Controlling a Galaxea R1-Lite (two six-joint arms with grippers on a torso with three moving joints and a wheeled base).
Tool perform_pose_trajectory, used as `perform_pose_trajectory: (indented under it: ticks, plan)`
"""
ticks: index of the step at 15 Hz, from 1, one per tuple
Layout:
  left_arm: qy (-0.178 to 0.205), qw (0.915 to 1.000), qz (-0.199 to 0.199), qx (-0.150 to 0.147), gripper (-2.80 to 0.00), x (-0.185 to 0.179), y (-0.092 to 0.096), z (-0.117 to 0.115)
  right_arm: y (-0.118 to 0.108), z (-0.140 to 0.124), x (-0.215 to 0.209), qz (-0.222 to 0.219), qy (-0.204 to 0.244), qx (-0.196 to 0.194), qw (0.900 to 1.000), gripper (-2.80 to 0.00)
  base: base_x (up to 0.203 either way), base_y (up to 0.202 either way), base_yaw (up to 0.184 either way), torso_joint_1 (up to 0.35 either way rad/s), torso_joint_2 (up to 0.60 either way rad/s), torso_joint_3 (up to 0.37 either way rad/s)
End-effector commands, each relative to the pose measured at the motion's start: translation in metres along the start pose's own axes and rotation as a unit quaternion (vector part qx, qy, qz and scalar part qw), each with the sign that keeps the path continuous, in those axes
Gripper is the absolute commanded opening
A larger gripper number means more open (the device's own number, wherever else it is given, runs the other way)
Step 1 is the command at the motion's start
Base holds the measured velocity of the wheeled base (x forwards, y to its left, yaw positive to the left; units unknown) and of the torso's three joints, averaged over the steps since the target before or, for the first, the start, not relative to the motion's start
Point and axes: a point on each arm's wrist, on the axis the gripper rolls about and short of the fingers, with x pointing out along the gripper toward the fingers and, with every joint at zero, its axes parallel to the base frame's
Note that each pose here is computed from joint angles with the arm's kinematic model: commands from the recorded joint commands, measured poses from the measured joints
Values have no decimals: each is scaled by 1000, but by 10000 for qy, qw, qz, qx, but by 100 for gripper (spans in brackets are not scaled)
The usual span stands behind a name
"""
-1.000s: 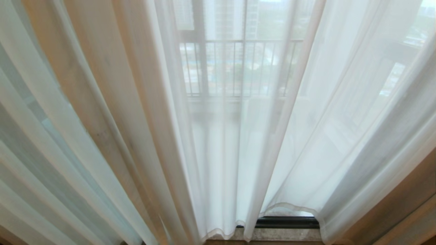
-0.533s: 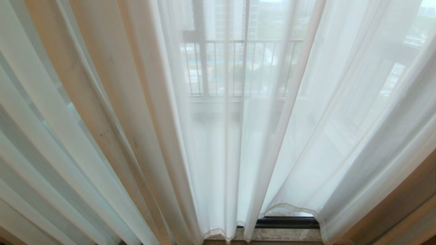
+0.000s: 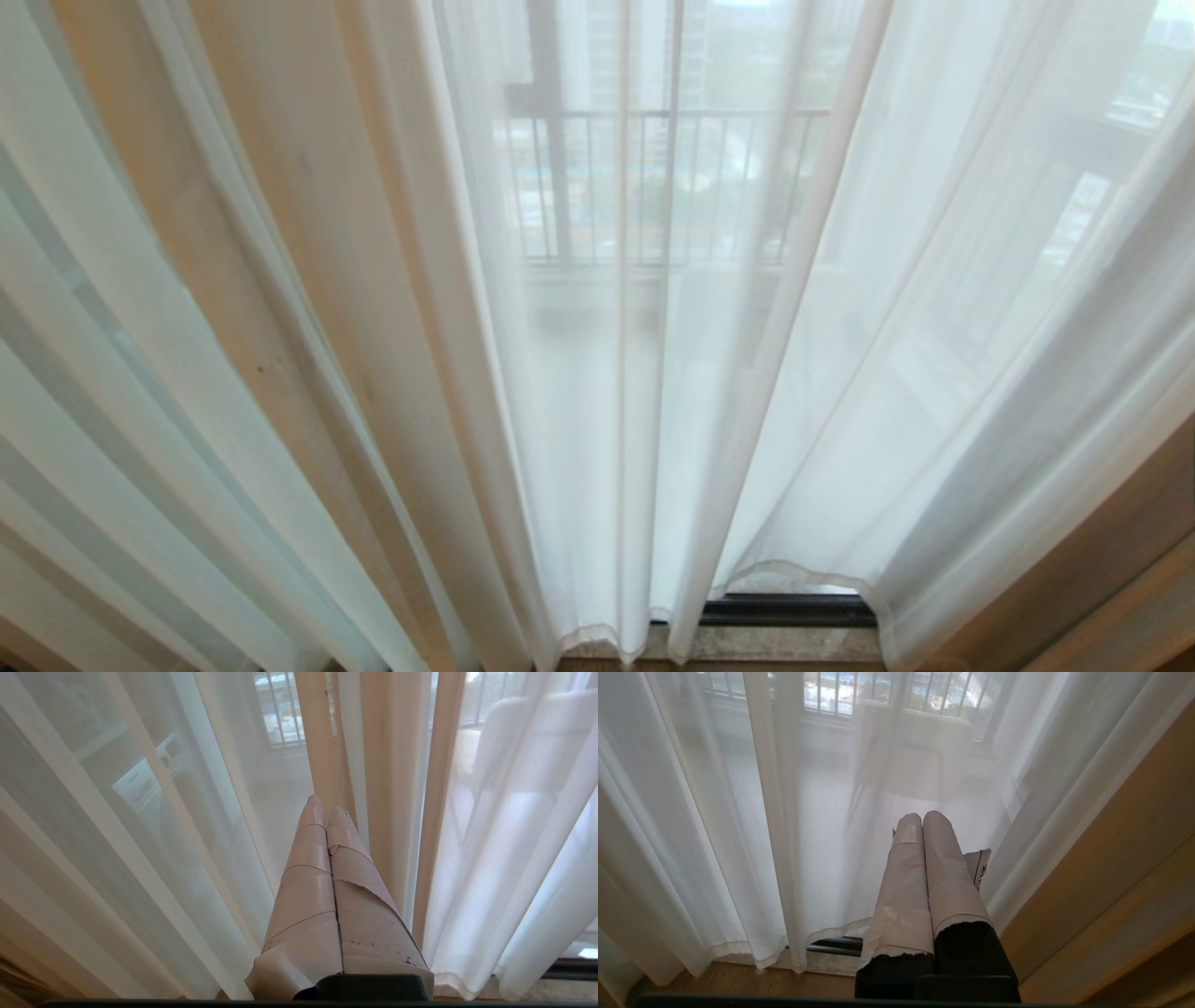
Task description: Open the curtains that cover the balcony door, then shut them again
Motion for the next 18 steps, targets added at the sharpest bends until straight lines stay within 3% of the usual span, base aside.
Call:
perform_pose_trajectory:
  ticks: [1, 3, 6, 9, 10, 13, 16, 18]
  plan:
    - [94, 10000, -14, 24, -280, 1, -3, -16, 0, 0, 0, 4, -4, -8, 10000, -280, 0, 0, 0, 0, 0, 0]
    - [179, 9998, -111, -16, -280, 3, -5, -25, 0, 0, 0, 0, -3, -8, 10000, -280, 0, 0, 0, 0, 0, 0]
    - [309, 9977, -559, -210, -280, 5, -9, -33, 0, 0, 0, -3, -3, -8, 10000, -280, 0, 0, 0, 0, 0, 0]
    - [410, 9952, -525, -724, -280, 5, -9, -35, 0, 0, 0, -3, -3, -8, 10000, -280, 0, 0, 0, 0, 0, 0]
    - [412, 9952, -507, -729, -280, 5, -9, -35, 0, 0, 0, 1, -4, -8, 10000, -280, 0, 0, 0, 0, 0, 0]
    - [405, 9963, -443, -612, -280, 5, -8, -35, 0, 0, 0, -3, -3, -8, 10000, -280, 0, 0, 0, 0, 0, 0]
    - [339, 9974, -633, -74, -280, 4, -9, -34, 0, 0, 0, 4, -4, -8, 10000, -280, 0, 0, 0, 0, 0, 0]
    - [331, 9972, -666, -48, -280, 4, -9, -34, 0, 0, 0, 4, -4, -8, 10000, -280, 0, 0, 0, 0, 0, 0]
